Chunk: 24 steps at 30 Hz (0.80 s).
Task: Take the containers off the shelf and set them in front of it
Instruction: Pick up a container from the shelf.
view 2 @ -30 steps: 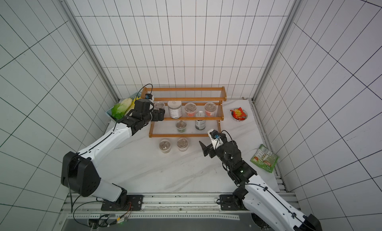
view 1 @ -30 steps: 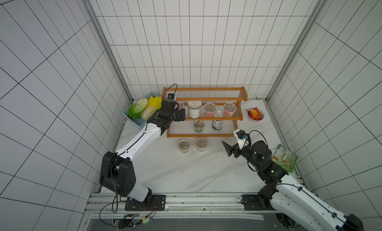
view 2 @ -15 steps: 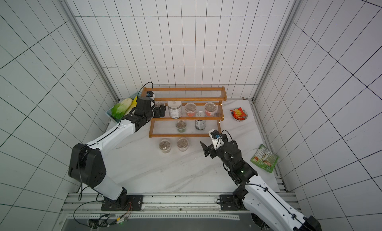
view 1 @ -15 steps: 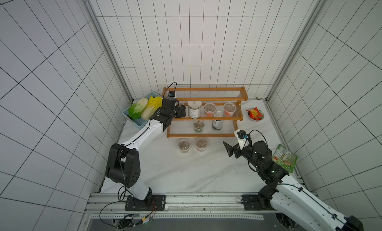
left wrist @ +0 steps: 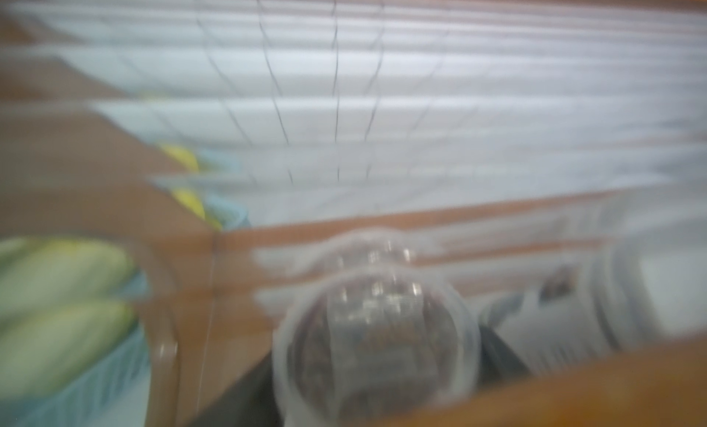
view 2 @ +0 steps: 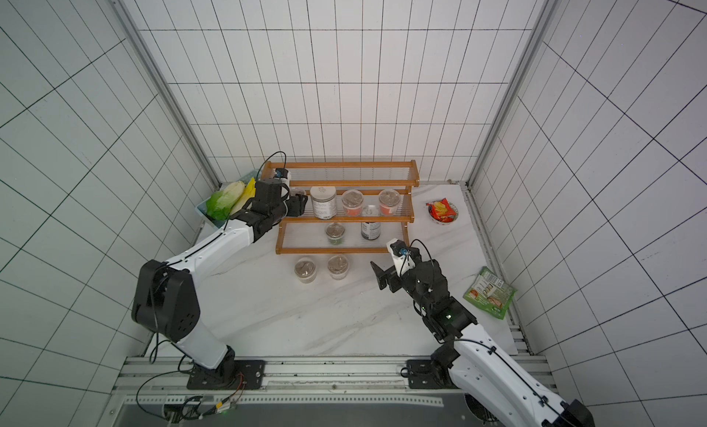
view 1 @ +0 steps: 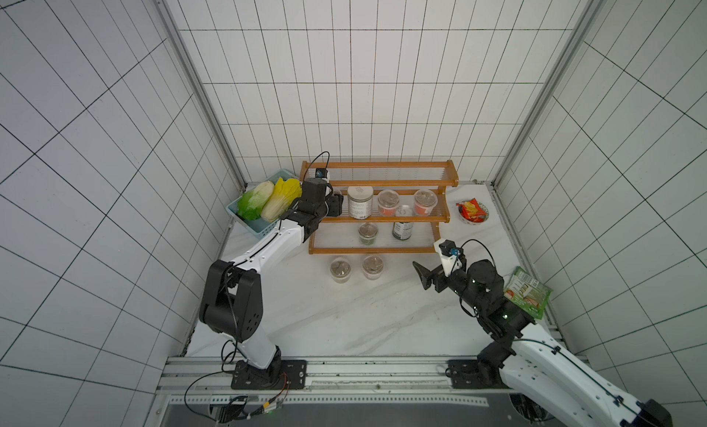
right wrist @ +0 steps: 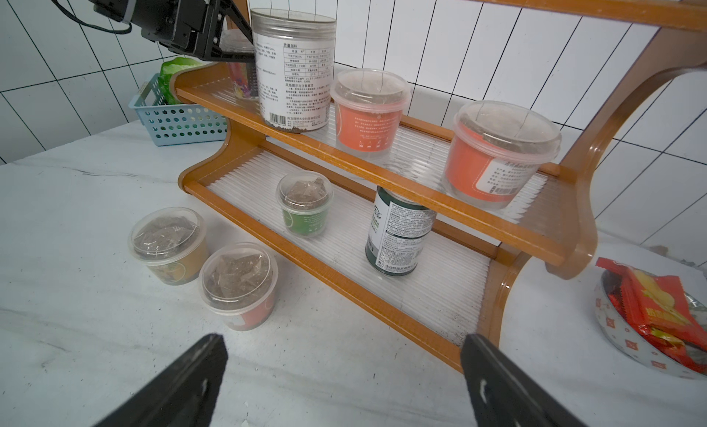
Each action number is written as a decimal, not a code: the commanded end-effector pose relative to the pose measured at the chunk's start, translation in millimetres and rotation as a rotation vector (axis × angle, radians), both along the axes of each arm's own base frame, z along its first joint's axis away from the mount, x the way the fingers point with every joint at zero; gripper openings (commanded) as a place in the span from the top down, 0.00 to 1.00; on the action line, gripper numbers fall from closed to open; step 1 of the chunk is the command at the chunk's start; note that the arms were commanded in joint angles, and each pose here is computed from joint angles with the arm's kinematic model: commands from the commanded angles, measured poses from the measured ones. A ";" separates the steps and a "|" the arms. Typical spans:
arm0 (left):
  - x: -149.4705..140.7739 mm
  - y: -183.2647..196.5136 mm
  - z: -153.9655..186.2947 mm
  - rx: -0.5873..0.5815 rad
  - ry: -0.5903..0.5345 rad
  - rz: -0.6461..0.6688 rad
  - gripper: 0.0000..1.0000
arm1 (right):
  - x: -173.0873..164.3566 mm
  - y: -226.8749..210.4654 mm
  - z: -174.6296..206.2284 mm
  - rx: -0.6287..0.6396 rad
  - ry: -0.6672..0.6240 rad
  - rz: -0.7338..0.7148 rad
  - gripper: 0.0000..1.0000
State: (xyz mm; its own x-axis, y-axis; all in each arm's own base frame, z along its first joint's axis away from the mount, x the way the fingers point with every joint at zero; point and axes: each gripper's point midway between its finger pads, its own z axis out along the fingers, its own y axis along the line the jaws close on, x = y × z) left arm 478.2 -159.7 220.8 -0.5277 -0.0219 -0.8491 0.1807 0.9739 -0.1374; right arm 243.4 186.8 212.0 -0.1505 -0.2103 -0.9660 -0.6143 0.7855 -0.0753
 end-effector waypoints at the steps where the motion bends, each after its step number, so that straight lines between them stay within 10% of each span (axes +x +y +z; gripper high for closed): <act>1: 5.9 -4.0 10.6 -0.009 -0.033 -0.018 0.37 | 2.4 -0.1 11.9 0.033 -0.017 -0.005 0.01; 24: -40.8 10.0 39.0 -0.057 -0.042 -0.009 0.41 | 2.6 0.2 13.2 0.043 -0.019 -0.001 0.01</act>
